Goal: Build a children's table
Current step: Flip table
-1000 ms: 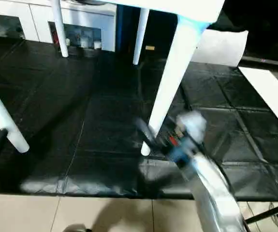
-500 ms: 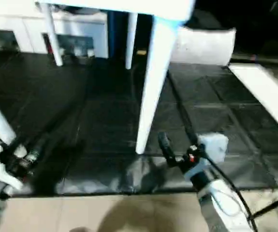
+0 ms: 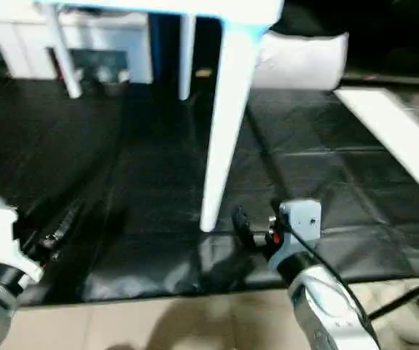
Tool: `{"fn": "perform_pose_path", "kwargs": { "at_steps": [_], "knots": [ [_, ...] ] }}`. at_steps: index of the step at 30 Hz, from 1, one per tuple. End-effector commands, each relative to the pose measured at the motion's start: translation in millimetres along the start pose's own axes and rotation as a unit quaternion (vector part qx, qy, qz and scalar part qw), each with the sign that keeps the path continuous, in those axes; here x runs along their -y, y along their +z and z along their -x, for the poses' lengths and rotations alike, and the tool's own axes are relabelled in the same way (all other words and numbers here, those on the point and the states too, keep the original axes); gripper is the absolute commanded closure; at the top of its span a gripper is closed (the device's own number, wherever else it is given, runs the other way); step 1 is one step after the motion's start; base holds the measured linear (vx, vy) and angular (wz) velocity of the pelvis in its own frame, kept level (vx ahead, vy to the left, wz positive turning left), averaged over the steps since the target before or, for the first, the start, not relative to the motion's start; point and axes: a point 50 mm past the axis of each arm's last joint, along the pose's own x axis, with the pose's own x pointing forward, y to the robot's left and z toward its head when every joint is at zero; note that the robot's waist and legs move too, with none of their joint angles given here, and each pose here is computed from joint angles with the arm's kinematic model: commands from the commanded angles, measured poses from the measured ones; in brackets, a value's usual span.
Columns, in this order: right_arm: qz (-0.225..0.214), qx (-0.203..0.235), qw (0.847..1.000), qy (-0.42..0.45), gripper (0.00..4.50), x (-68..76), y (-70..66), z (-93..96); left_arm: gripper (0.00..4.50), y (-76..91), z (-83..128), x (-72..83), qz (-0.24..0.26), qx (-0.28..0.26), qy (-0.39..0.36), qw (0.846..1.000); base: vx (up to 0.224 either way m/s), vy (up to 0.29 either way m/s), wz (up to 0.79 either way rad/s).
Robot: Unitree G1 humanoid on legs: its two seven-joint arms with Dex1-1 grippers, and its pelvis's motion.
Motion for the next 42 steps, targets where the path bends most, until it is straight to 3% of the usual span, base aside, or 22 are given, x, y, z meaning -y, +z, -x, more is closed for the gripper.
{"fn": "perform_pose_path", "kwargs": {
  "at_steps": [1,10,12,14,19,24,27,29,30,31,32,34,36,40,42],
  "knots": [
    [0.009,-0.008,1.0,-0.005,0.0,1.1,-2.4,1.0,1.51,-3.2,0,1.6,-0.004,-0.011,-0.003,1.0,-0.099,0.021,0.01],
    [0.02,-0.015,1.0,-0.006,0.0,3.5,-3.5,-1.1,1.51,-10.1,-2,7.7,-0.001,-0.029,-0.019,0.999,-0.214,-0.047,0.05],
    [-0.01,-0.019,0.999,0.035,0.0,1.1,-7.6,0.7,1.51,-24.9,1,16.0,0.001,-0.066,-0.053,0.996,-0.157,-0.025,0.01],
    [-0.008,-0.023,0.998,0.051,0.0,1.2,-10.5,1.2,1.51,-31.7,2,18.5,0.005,-0.077,-0.063,0.995,-0.131,0.017,0.08],
    [-0.018,-0.029,0.995,0.095,0.0,0.5,-14.6,3.9,1.12,-44.8,0,17.4,0.008,-0.1,-0.069,0.993,-0.181,0.037,0.15],
    [-0.038,-0.066,0.984,0.163,0.0,-2.6,-30.1,8.4,0.7,-62.9,-2,14.8,0.007,-0.138,-0.082,0.987,-0.081,-0.002,-0.09],
    [-0.02,-0.107,0.981,0.161,0.0,4.4,-49.4,6.6,0.48,-79.2,-3,15.6,0.013,-0.174,-0.082,0.981,-0.069,0.056,-0.1],
    [-0.039,-0.167,0.975,0.139,0.0,12.7,-73.9,3.7,0.23,-93.3,-4,9.4,0.032,-0.214,-0.061,0.974,-0.075,0.009,0.11],
    [-0.025,-0.189,0.972,0.135,0.0,14.7,-82.4,2.2,0.16,-100.5,-2,4.8,0.034,-0.246,-0.055,0.967,0.006,-0.079,0.07],
    [-0.025,-0.189,0.972,0.135,0.0,14.7,-82.4,2.2,0.16,-100.5,-2,4.8,0.034,-0.246,-0.055,0.967,0.006,-0.079,0.07],
    [-0.025,-0.214,0.967,0.137,0.0,14.8,-93.8,0.5,0.07,-112.6,2,-1.0,0.022,-0.281,-0.062,0.957,0.023,-0.028,-0.19],
    [-0.045,-0.238,0.961,0.132,0.0,14.2,-106.5,-2.3,0.07,-123.2,1,-6.9,0.011,-0.294,-0.059,0.954,-0.028,0.034,-0.28],
    [-0.041,-0.254,0.96,0.112,0.0,17.0,-117.0,-5.1,0.07,-132.5,-2,-9.5,0.012,-0.308,-0.052,0.95,0.0,0.0,0.0],
    [-0.062,-0.286,0.955,0.054,0.0,22.2,-143.4,-11.0,0.07,-165.7,-6,-11.9,-0.004,-0.371,-0.043,0.928,0.0,0.0,0.0],
    [-0.092,-0.299,0.95,-0.003,0.0,26.9,-159.2,-14.5,0.07,-176.6,-13,-5.8,0.034,-0.366,-0.027,0.93,-0.026,0.053,-0.14]
  ]
}}
